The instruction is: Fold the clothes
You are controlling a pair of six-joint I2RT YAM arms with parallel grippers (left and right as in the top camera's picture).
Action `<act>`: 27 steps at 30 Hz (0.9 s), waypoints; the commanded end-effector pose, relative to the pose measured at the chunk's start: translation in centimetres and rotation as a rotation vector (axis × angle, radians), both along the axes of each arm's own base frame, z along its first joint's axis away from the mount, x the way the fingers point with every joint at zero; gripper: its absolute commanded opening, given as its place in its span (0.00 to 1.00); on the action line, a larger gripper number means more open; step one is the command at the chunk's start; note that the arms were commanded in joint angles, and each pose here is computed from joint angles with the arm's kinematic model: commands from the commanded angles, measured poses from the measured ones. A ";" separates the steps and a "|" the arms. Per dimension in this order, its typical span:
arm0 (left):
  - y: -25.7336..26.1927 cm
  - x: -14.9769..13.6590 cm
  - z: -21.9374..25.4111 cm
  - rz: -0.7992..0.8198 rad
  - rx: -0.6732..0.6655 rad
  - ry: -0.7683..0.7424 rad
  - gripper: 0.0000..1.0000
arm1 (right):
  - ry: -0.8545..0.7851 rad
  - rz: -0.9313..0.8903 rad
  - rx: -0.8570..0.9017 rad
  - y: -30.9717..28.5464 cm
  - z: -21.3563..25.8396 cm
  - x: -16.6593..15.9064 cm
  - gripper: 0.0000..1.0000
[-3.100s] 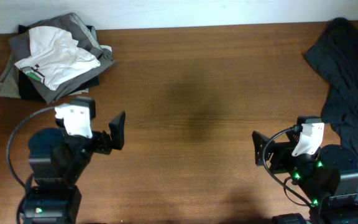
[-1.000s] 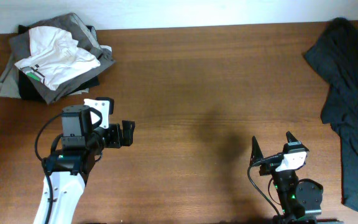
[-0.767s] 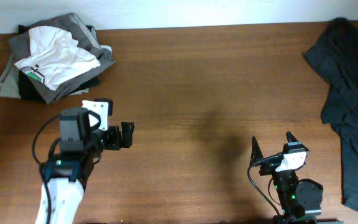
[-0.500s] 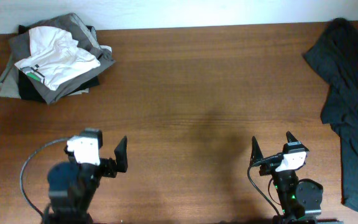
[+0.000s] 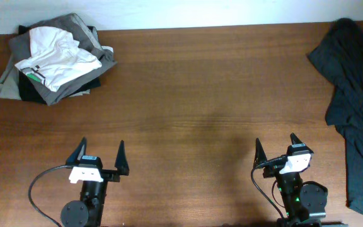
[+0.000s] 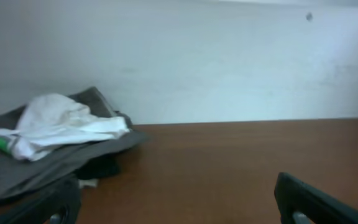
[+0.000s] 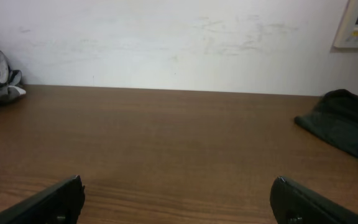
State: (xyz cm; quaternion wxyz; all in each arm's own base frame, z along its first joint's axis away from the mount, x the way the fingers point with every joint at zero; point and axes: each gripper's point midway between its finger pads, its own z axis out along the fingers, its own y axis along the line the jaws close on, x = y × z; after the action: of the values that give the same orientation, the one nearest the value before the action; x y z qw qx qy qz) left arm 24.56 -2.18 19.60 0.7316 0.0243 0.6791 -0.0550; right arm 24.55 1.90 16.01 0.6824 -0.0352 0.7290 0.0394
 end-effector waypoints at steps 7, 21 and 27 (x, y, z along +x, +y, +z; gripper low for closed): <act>1.3 0.0 -4.0 0.077 0.018 0.156 0.99 | 0.004 -0.005 0.001 -0.1 -0.2 0.0 0.99; 1.3 0.0 -4.0 0.077 0.018 0.157 0.99 | 0.004 -0.005 0.001 -0.1 -0.2 0.0 0.99; 1.3 0.0 -4.0 0.077 0.018 0.156 0.99 | 0.004 -0.005 0.001 -0.1 -0.2 0.0 0.99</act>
State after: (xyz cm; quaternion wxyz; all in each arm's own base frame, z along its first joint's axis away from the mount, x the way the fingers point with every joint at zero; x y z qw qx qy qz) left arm 24.59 -1.09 15.79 0.6788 0.0005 0.7336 -0.0314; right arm 24.55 1.90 16.01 0.6824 -0.0353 0.7290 0.0393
